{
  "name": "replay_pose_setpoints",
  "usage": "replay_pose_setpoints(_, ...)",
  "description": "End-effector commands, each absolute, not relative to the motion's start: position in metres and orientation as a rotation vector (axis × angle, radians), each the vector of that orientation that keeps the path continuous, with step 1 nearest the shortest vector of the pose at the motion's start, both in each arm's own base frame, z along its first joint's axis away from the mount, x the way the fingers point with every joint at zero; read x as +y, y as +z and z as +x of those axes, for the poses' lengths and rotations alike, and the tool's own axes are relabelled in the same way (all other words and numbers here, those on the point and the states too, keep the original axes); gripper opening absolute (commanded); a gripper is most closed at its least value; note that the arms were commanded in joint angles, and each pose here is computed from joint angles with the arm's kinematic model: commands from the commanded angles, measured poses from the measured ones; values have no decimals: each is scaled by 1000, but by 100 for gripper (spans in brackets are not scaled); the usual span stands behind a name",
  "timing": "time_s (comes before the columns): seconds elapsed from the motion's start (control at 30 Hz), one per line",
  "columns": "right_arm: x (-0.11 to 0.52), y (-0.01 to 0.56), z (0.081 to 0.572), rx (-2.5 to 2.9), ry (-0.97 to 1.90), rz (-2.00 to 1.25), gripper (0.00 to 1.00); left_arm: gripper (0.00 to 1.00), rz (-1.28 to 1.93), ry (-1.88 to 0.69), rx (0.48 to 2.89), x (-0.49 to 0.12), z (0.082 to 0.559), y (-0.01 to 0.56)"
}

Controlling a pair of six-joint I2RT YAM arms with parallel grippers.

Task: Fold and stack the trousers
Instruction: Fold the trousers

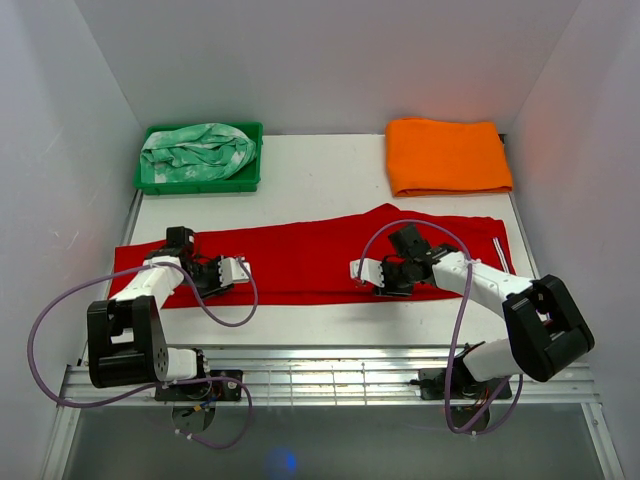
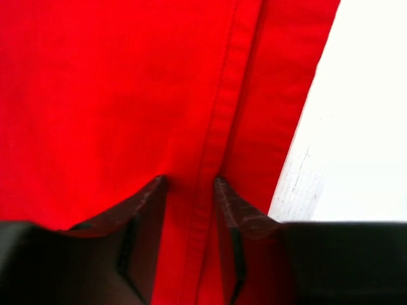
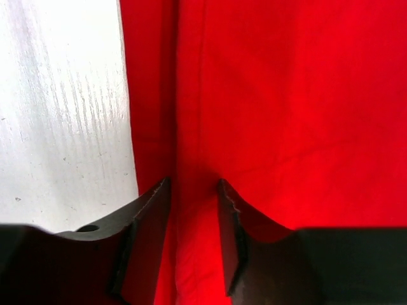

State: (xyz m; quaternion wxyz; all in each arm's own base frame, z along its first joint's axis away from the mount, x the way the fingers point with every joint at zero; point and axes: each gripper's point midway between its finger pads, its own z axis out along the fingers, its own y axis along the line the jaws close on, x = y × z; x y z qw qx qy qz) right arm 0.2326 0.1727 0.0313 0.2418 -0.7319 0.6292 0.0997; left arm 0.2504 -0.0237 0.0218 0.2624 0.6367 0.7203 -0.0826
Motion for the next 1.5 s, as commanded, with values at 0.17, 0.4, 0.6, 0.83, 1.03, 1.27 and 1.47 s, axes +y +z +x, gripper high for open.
replay_pose_setpoints(0.17, 170, 34, 243, 1691, 181, -1996, 10, 25, 1754, -184, 1895, -24, 256, 28)
replay_pose_setpoints(0.4, 171, 49, 251, 1666, 138, -1961, 8, 0, 1759, -179, 1864, -27, 254, 43)
replay_pose_setpoints(0.6, 174, 68, 261, 1641, 106, -1916, 8, 0, 1737, -149, 1882, -23, 261, 52)
replay_pose_setpoints(0.83, 172, 109, 266, 1592, 92, -1857, 8, 0, 1692, -91, 1844, -23, 270, 92)
replay_pose_setpoints(1.03, 157, 100, 241, 1599, 100, -1911, 8, 0, 1717, -75, 1813, -24, 248, 107)
replay_pose_setpoints(1.27, 145, 37, 216, 1689, 184, -2012, 8, 0, 1875, -197, 1883, -21, 195, 42)
replay_pose_setpoints(1.47, 146, 2, 223, 1769, 205, -2052, 8, 0, 1923, -274, 2070, -5, 172, -18)
